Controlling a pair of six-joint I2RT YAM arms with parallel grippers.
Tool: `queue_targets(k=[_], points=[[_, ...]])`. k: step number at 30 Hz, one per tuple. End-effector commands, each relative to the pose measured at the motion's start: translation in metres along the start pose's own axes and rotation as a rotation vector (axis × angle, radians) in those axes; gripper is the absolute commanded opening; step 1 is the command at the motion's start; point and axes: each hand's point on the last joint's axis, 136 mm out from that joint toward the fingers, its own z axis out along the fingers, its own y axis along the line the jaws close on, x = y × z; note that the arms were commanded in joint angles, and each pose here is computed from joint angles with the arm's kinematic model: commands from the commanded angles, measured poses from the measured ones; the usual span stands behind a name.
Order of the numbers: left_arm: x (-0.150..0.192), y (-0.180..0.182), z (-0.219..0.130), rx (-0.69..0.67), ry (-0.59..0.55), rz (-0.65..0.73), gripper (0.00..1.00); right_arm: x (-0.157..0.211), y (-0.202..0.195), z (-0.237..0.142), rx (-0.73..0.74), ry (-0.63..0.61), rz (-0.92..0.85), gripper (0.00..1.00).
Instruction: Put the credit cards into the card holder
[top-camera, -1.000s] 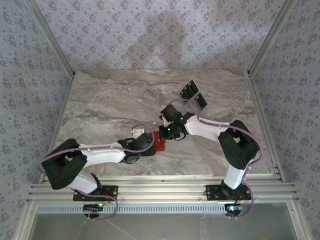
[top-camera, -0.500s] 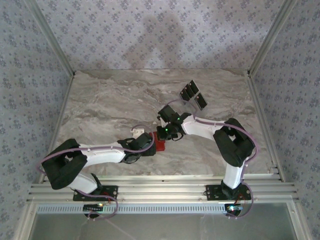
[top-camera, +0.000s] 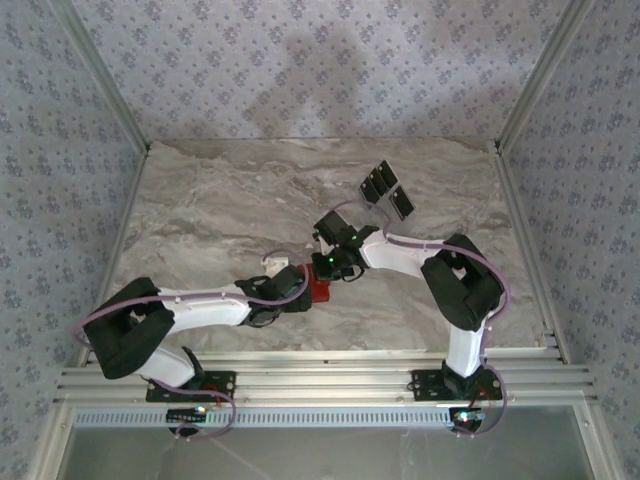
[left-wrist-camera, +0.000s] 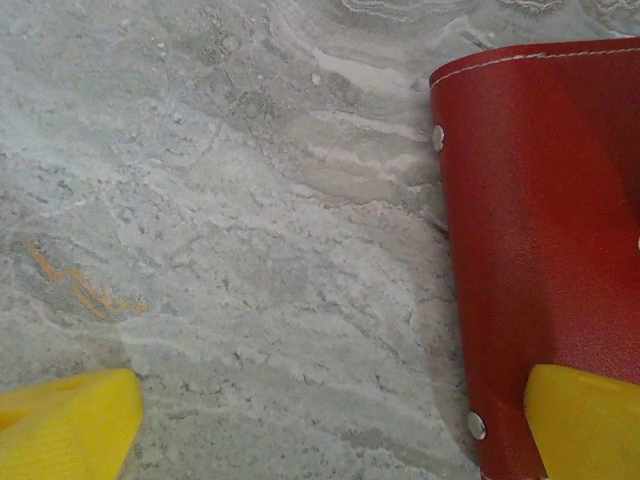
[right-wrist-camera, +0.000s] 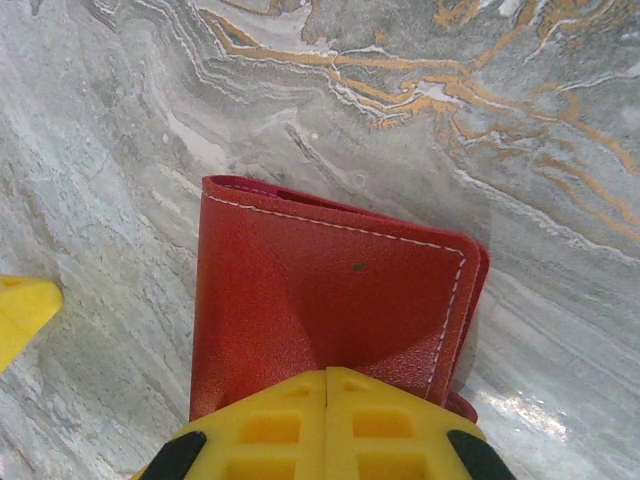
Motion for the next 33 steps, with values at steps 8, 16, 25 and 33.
queue_targets(k=[8,16,25,33], points=[[0.025,0.007,0.011,-0.008,0.088,0.031,0.99,0.036,-0.010,0.020,0.054,0.079,-0.002,0.00],[0.025,0.007,0.011,-0.010,0.090,0.031,0.99,0.046,-0.009,0.019,0.096,0.077,-0.036,0.00],[0.025,0.007,0.011,-0.008,0.090,0.031,0.99,0.027,-0.001,0.007,0.084,0.031,-0.046,0.00],[0.025,0.006,0.011,-0.007,0.089,0.032,0.99,0.007,0.006,-0.006,0.059,-0.044,-0.056,0.00]])
